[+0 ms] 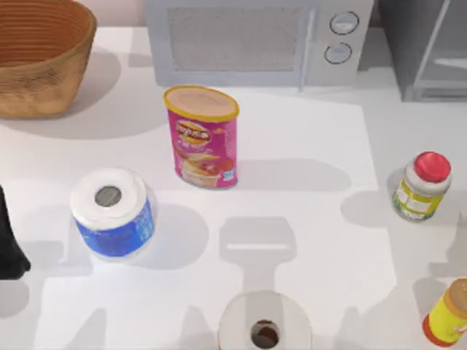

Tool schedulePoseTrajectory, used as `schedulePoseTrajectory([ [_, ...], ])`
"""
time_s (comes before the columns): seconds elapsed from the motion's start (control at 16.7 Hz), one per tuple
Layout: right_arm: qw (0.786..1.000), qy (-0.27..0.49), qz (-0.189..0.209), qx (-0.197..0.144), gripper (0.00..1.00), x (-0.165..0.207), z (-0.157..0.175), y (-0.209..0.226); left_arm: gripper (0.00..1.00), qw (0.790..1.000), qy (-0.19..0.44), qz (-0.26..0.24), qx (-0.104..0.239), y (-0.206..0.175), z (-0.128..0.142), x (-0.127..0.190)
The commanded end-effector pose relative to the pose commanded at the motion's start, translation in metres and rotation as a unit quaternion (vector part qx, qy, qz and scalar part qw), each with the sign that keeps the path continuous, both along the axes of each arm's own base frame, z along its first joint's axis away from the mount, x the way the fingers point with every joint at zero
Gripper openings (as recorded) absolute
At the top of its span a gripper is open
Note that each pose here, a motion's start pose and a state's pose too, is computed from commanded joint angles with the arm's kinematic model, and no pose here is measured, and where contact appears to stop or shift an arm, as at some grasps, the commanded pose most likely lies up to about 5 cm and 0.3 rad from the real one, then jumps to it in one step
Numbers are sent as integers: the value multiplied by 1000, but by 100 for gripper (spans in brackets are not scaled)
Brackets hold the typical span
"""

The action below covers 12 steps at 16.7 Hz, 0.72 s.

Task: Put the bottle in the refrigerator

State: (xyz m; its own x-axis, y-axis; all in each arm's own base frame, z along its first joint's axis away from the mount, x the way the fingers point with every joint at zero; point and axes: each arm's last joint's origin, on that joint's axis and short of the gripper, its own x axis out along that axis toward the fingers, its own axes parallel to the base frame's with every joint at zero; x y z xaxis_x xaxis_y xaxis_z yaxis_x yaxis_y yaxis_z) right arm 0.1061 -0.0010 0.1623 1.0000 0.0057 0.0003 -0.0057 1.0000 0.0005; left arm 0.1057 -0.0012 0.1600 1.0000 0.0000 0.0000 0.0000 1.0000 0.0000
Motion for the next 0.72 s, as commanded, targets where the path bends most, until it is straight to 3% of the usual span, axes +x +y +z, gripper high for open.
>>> schedulePoseTrajectory([
  [0.42,1000,-7,-12,2,1,24,48,-8,100,1000,0,0,0,0,0,0],
  [0.72,997,64,-33,12,1,96,56,-28,100,1000,0,0,0,0,0,0],
])
